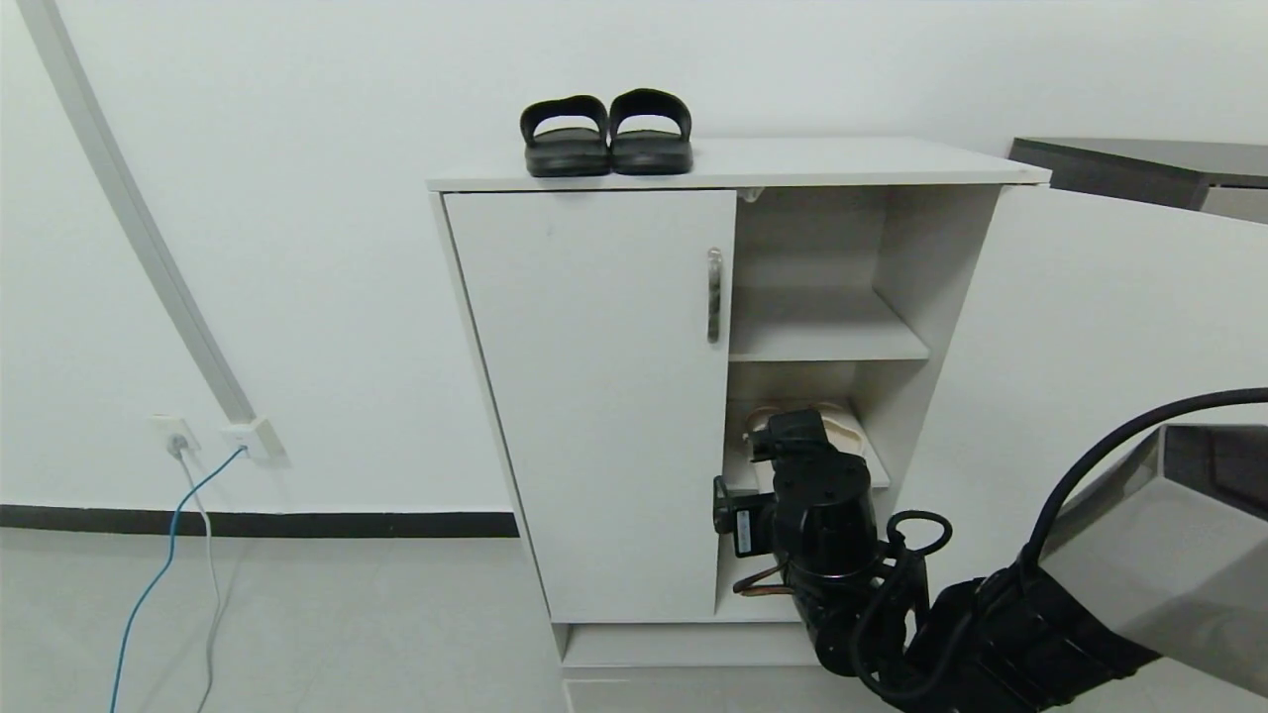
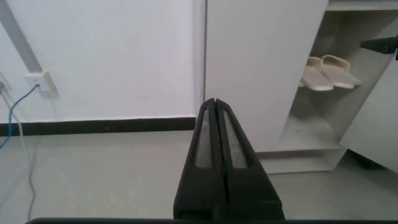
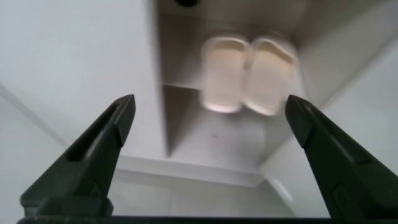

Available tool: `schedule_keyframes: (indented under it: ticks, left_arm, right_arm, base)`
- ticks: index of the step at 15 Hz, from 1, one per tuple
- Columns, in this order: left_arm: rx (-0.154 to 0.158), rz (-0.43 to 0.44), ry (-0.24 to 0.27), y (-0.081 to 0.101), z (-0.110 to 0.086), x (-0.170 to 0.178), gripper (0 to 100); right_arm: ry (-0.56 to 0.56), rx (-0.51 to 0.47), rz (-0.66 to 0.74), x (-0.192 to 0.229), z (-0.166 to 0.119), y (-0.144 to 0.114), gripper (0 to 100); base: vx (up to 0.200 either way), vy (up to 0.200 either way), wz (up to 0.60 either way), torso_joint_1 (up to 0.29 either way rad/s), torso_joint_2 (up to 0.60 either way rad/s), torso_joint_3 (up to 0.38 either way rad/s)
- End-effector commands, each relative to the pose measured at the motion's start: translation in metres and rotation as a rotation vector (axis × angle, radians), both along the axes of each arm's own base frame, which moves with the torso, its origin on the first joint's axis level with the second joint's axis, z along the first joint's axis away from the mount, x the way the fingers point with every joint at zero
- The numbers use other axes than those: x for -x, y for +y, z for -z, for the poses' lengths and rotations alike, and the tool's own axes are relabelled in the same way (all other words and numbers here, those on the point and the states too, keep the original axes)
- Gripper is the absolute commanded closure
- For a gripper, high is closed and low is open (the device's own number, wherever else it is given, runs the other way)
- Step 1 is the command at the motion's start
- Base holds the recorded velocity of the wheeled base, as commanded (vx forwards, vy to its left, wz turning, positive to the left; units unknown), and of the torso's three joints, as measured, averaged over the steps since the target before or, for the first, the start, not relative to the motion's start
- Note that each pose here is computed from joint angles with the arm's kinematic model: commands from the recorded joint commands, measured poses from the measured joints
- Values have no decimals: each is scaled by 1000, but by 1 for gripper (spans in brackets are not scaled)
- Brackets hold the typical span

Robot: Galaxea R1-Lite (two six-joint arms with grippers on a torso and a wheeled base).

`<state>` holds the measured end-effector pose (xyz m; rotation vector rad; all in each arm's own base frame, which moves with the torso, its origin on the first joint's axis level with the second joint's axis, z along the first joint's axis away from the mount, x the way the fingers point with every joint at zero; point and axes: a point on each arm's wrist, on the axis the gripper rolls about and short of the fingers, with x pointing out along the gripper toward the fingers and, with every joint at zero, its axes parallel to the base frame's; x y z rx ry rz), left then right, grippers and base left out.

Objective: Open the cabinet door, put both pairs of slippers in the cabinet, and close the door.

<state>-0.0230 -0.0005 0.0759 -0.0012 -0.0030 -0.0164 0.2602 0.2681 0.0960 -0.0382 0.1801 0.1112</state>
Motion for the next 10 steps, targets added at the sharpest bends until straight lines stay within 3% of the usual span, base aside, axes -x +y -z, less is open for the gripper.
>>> schedule_keyframes:
  ticks: [1,4,10]
  left_arm:
    - [0,0,1,0,0,0,100]
    - [0,0,1,0,0,0,100]
    - [5,-1,2,0,0,0,100]
  right_arm:
    - [-2,-3,0,0,0,0,0]
    - [-2,-2,-1,1,0,-1,0]
    - [-36,2,-26,2,1,-5,0]
  base:
    - [0,200,0,-2,-2,7]
    - [0,200,0,4,1,2]
    - [0,0,0,0,0,0]
